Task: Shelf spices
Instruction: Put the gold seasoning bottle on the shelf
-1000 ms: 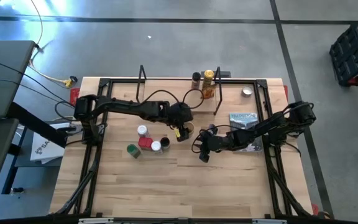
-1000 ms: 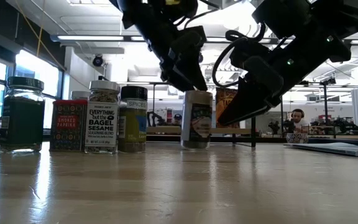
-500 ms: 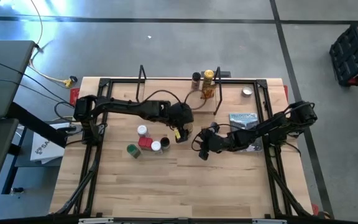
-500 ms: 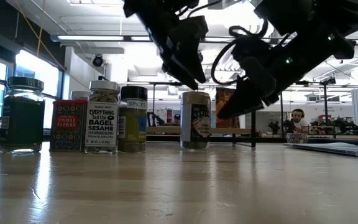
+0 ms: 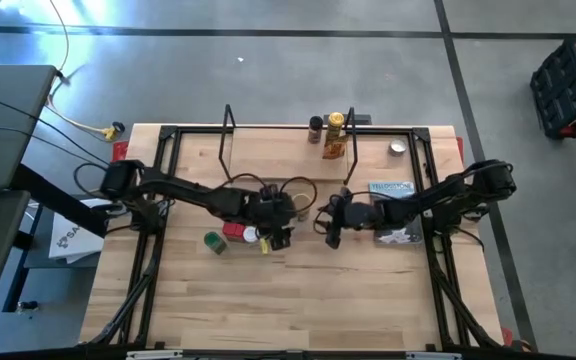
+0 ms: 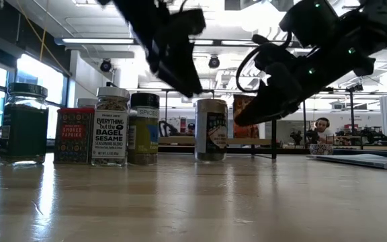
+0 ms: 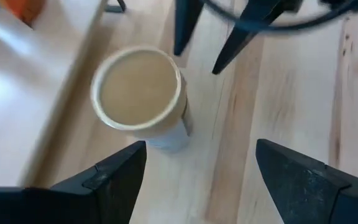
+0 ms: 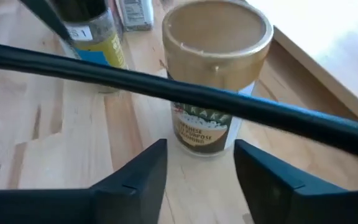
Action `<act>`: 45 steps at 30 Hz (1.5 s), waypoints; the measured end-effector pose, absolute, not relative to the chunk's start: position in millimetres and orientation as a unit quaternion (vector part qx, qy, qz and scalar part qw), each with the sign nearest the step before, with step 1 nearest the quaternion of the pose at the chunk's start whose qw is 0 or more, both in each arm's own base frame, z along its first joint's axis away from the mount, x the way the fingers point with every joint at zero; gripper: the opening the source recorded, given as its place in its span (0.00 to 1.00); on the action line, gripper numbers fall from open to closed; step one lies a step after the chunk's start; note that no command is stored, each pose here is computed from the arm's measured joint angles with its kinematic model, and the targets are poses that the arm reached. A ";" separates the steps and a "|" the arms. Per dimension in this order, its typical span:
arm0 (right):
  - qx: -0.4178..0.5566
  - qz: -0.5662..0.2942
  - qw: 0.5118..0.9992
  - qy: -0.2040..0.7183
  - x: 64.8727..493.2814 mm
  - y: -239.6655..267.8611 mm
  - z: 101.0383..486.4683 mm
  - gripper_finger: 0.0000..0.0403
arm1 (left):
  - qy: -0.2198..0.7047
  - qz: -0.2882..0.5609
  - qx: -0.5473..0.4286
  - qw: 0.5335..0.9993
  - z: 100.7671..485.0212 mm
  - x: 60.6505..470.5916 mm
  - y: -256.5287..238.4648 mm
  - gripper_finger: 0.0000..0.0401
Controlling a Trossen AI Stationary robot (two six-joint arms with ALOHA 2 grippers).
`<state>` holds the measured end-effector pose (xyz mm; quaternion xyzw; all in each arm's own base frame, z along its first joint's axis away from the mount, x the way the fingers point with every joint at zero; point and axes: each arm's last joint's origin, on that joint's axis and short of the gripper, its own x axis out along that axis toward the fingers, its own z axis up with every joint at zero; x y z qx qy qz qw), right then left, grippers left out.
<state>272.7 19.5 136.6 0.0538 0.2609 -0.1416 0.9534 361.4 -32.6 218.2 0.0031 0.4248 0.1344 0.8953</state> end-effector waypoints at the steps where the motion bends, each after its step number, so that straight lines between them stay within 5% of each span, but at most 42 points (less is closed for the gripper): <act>1: 0.053 -0.137 0.955 0.257 272.4 17.6 137.2 0.49 | 0.426 0.130 -0.002 0.895 211.0 360.5 -31.0 0.75; 11: 0.018 -0.121 0.962 0.243 275.0 0.4 141.3 0.76 | 0.386 0.145 -0.047 0.910 187.8 362.9 -6.2 0.75; 32: 0.032 -0.058 0.975 0.212 278.1 21.5 146.2 0.77 | 0.329 0.120 0.008 0.937 196.9 372.3 25.3 0.75; 45: 0.042 -0.048 0.973 0.222 274.9 39.2 144.1 0.77 | 0.381 0.120 0.055 0.915 195.5 362.8 20.5 0.75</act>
